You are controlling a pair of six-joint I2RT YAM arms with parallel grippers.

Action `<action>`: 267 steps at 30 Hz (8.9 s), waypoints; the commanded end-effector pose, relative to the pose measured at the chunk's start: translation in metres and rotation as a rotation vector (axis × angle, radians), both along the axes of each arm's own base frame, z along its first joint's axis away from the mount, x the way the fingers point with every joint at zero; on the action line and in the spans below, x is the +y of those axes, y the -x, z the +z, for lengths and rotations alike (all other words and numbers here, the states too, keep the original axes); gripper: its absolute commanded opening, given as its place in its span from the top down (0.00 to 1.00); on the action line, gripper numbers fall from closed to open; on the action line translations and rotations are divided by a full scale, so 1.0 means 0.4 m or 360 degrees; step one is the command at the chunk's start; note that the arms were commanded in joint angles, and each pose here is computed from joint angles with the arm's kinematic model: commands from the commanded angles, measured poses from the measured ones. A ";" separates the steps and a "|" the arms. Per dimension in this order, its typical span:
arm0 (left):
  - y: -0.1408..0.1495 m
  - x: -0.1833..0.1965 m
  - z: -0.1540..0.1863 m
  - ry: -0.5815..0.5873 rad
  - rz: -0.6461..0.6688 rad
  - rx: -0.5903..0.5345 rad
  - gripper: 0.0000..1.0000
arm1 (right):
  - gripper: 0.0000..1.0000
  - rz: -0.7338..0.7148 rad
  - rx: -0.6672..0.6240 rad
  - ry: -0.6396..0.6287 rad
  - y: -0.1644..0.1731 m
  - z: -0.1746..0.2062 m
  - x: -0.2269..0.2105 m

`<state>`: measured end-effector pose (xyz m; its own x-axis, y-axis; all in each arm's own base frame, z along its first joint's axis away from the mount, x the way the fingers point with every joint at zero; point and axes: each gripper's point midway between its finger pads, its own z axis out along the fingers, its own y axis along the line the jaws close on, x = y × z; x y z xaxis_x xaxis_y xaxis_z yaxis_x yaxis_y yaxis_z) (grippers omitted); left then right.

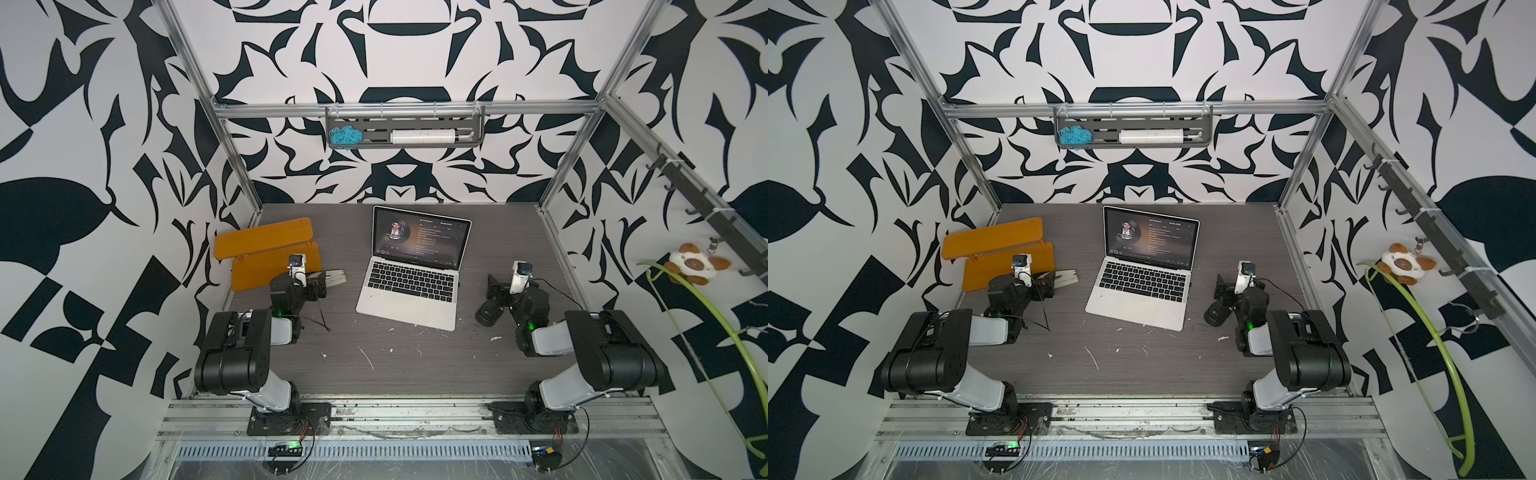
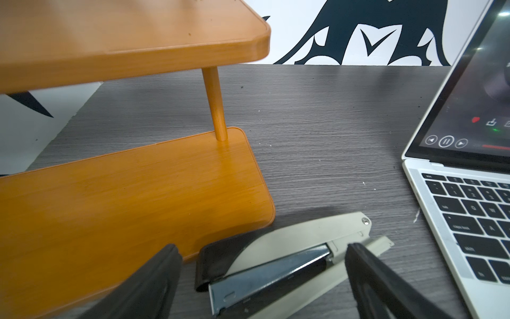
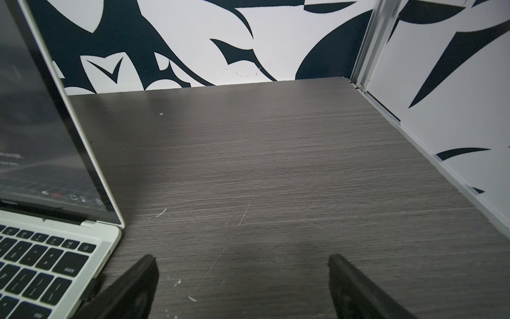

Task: Remove the wireless mouse receiver from the laptop
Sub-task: Pick up the mouse from the center of the board, then remove the lid from the mouse.

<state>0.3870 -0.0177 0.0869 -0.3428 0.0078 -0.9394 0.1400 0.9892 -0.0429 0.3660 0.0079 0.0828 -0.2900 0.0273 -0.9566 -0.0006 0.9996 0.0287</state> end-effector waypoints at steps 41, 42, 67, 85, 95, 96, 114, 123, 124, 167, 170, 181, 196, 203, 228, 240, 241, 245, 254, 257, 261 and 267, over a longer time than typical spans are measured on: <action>0.224 -0.467 0.186 0.0536 -0.0556 0.0676 0.01 | 0.09 -0.0722 0.1047 -0.0266 0.264 -0.075 0.131; 0.226 -0.473 0.184 0.0527 -0.0567 0.0680 0.01 | 0.09 -0.0718 0.1053 -0.0265 0.262 -0.080 0.134; 0.227 -0.470 0.139 0.0455 -0.0551 0.0729 0.01 | 0.53 -0.0675 0.1129 -0.0176 0.224 -0.143 0.163; 0.215 -0.484 0.218 0.0427 -0.0637 0.0618 0.01 | 0.71 0.0254 0.1016 -0.0618 0.166 0.230 0.419; 0.272 -0.557 0.293 0.0262 -0.1198 0.0236 0.01 | 0.71 0.1237 0.1241 -0.1243 0.256 0.393 0.687; 0.283 -0.561 0.302 0.0223 -0.1266 0.0159 0.01 | 0.71 0.1312 0.1258 -0.1297 0.263 0.406 0.702; 0.371 -0.560 0.436 0.0230 -0.2294 -0.0362 0.05 | 0.72 0.1886 0.1504 -0.1624 0.353 0.525 0.782; 0.374 -0.596 0.432 0.0308 -0.2509 -0.0286 0.11 | 0.72 0.1981 0.1563 -0.1650 0.374 0.543 0.816; 0.373 -0.599 0.431 0.0310 -0.2517 -0.0275 0.11 | 0.71 0.1996 0.1563 -0.1651 0.376 0.546 0.820; 0.234 -0.633 0.407 0.1107 -0.1987 0.0993 1.00 | 0.13 0.1497 0.0824 -0.0928 0.179 0.440 0.685; 0.246 -0.632 0.409 0.1159 -0.1988 0.1065 1.00 | 0.14 0.1560 0.0795 -0.0920 0.190 0.453 0.704; 0.259 -0.643 0.408 0.1168 -0.1990 0.1147 1.00 | 0.27 0.1690 0.0887 -0.0887 0.214 0.435 0.795; 0.284 -0.643 0.382 0.1206 -0.2008 0.1278 1.00 | 0.53 0.1672 0.0931 -0.0948 0.198 0.421 0.811; 0.284 -0.644 0.370 0.1227 -0.1996 0.1327 1.00 | 0.65 0.1663 0.0957 -0.0960 0.196 0.404 0.813; 0.255 -0.636 0.325 0.1341 -0.1886 0.1499 1.00 | 0.30 0.1491 0.1104 -0.1048 0.182 0.357 0.722; 0.260 -0.635 0.325 0.1344 -0.1887 0.1504 1.00 | 0.60 0.1470 0.1128 -0.1019 0.174 0.336 0.740; 0.260 -0.634 0.325 0.1340 -0.1885 0.1503 1.00 | 0.60 0.1462 0.1125 -0.1014 0.174 0.337 0.738; 0.259 -0.632 0.321 0.1342 -0.1880 0.1512 1.00 | 0.60 0.1455 0.1104 -0.0991 0.177 0.343 0.732; 0.256 -0.626 0.321 0.1343 -0.1873 0.1503 1.00 | 0.55 0.1411 0.1102 -0.0959 0.180 0.336 0.718; 0.257 -0.625 0.321 0.1343 -0.1873 0.1504 1.00 | 0.60 0.1406 0.1095 -0.0956 0.181 0.336 0.716; 0.256 -0.624 0.319 0.1344 -0.1871 0.1503 1.00 | 0.76 0.1410 0.1104 -0.0961 0.181 0.335 0.718; 0.252 -0.620 0.320 0.1348 -0.1865 0.1498 1.00 | 0.80 0.1408 0.1085 -0.0963 0.184 0.350 0.714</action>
